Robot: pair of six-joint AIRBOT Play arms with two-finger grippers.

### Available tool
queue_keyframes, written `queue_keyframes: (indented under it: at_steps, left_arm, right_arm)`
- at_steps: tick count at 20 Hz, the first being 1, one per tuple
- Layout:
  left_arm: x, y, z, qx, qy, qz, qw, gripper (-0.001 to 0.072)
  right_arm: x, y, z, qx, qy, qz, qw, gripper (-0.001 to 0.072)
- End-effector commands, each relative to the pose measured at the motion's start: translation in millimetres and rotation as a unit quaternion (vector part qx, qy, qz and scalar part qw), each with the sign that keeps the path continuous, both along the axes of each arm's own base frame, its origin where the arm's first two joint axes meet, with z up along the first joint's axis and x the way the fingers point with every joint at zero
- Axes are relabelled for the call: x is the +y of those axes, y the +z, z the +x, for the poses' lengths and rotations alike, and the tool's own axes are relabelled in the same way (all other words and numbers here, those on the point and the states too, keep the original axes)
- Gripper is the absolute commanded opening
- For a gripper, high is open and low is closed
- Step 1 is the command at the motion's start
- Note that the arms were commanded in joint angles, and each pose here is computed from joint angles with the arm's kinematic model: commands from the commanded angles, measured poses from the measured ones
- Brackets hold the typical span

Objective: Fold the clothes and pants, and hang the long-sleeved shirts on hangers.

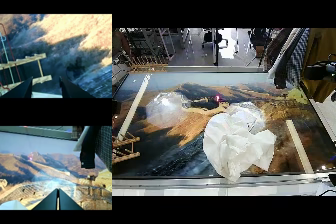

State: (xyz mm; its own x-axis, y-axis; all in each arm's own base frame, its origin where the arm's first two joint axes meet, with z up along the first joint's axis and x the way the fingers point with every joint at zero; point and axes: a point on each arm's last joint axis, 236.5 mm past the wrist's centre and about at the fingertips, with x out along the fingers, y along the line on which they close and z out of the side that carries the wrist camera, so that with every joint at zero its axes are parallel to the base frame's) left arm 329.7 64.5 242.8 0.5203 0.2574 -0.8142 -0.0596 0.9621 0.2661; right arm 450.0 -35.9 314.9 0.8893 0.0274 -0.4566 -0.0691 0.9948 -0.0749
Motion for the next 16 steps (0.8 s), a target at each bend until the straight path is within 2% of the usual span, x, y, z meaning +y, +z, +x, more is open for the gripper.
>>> queue_keyframes:
  at_steps: [1, 16]
  left_arm:
    - [0.3, -0.3, 0.0, 0.0, 0.0, 0.0, 1.0, 0.0365]
    - [-0.5, -0.5, 0.6, -0.003, 0.008, -0.007, 1.0, 0.0365]
  right_arm:
    - [0.4, -0.2, 0.2, 0.0, 0.0, 0.0, 1.0, 0.0015]
    - [2.3, 4.8, 2.8, -0.011, -0.002, 0.013, 1.0, 0.0016]
